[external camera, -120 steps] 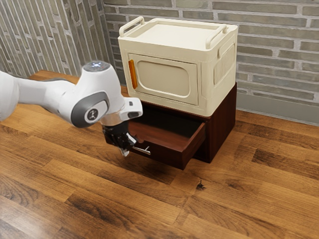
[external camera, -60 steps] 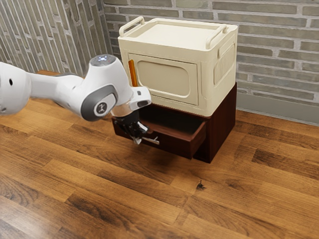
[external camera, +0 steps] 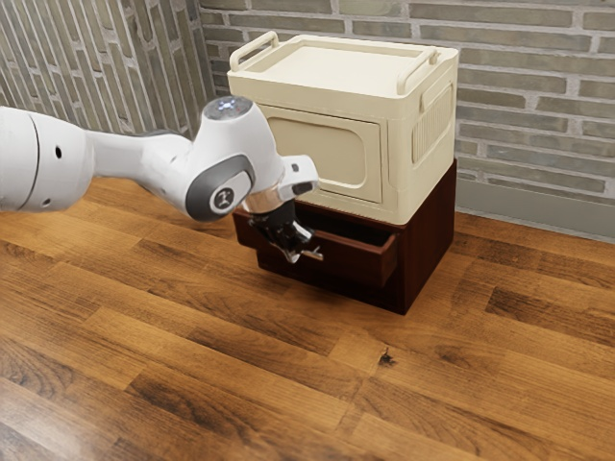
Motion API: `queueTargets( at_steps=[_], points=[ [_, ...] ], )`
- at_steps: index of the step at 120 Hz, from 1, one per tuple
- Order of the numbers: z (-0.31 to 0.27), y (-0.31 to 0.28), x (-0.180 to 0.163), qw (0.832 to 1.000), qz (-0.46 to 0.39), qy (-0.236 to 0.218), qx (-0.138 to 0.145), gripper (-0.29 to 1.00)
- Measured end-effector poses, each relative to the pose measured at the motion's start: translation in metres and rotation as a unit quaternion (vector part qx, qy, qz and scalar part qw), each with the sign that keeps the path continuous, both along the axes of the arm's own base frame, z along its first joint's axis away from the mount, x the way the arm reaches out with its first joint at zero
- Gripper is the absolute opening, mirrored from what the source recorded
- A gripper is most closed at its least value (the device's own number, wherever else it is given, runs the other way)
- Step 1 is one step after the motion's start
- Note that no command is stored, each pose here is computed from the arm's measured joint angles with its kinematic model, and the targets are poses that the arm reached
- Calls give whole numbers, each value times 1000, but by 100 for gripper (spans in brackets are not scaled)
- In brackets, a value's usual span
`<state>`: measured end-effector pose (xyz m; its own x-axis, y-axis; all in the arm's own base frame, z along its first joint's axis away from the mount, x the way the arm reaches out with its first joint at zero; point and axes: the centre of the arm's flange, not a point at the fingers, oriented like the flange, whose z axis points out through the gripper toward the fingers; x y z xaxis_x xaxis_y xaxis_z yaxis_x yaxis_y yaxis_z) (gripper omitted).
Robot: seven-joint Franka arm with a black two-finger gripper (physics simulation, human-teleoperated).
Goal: Push the drawer handle with one arm to close the drawer
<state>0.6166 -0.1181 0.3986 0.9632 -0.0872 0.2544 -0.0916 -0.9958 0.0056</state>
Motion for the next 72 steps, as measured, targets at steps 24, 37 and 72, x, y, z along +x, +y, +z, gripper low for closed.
queueTargets(
  at_steps=[24,37,72],
  points=[
    [-2,-3,16,1000,-4,-4,1,-8],
    [-6,-5,22,1000,-6,-3,1,-8],
    [-5,-10,39,1000,-11,0,7,-8]
  ],
)
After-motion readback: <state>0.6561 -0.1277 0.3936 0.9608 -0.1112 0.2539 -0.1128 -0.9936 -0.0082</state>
